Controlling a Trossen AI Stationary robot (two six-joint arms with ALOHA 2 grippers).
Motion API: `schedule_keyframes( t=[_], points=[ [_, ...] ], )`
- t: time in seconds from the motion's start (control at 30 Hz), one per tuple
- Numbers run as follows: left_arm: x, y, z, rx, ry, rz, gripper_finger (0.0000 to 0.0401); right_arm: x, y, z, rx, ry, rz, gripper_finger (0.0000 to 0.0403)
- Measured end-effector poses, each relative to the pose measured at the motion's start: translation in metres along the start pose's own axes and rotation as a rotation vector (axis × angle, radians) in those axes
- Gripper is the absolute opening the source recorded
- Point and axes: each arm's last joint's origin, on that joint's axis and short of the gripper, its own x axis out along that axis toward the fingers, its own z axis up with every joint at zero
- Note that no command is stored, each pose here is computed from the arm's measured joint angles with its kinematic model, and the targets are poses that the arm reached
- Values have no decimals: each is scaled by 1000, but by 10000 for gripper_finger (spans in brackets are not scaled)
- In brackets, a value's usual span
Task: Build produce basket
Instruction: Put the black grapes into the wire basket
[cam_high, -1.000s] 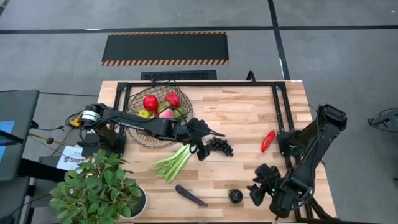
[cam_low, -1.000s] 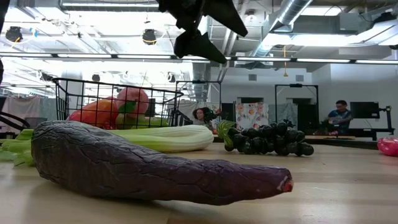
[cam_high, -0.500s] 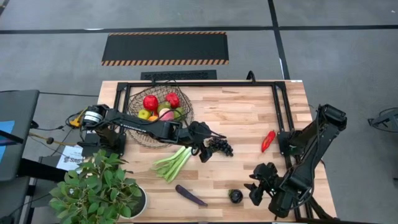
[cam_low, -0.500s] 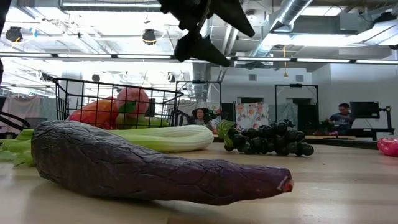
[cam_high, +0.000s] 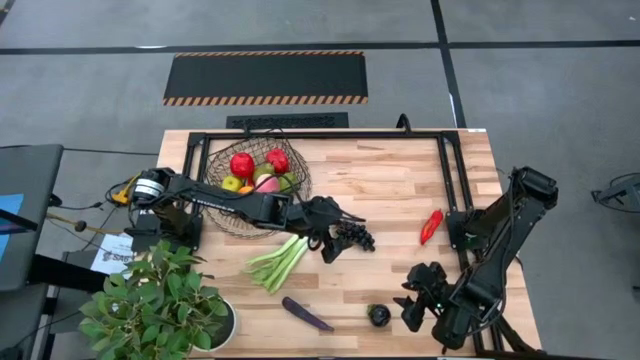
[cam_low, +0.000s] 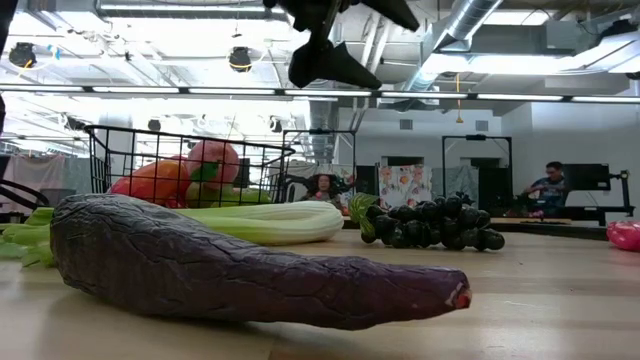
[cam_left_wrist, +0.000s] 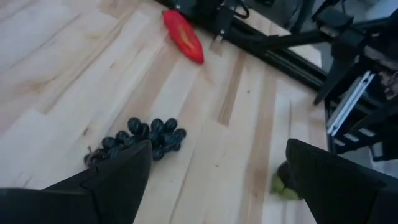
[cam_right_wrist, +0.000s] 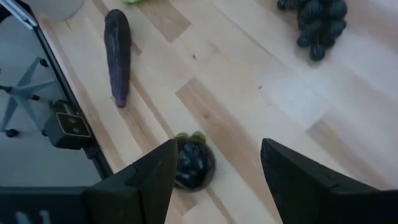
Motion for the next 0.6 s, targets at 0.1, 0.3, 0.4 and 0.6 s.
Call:
schedule_keyframes(
  t=[0.1, 0.3, 0.4, 0.6],
  points=[
    [0, 1, -2, 38, 20, 10, 355, 0, 0, 0, 29, 10, 2, 255],
    [0, 5, -6, 130, 68, 33, 355, 3, 1, 3, 63, 18, 4, 255],
    [0, 5, -5, 176, 58, 39, 355, 5, 7, 5, 129, 20, 44, 255],
    [2, 9, -2, 411, -19, 134, 355, 11, 9, 10, 151, -16, 46, 255]
  ],
)
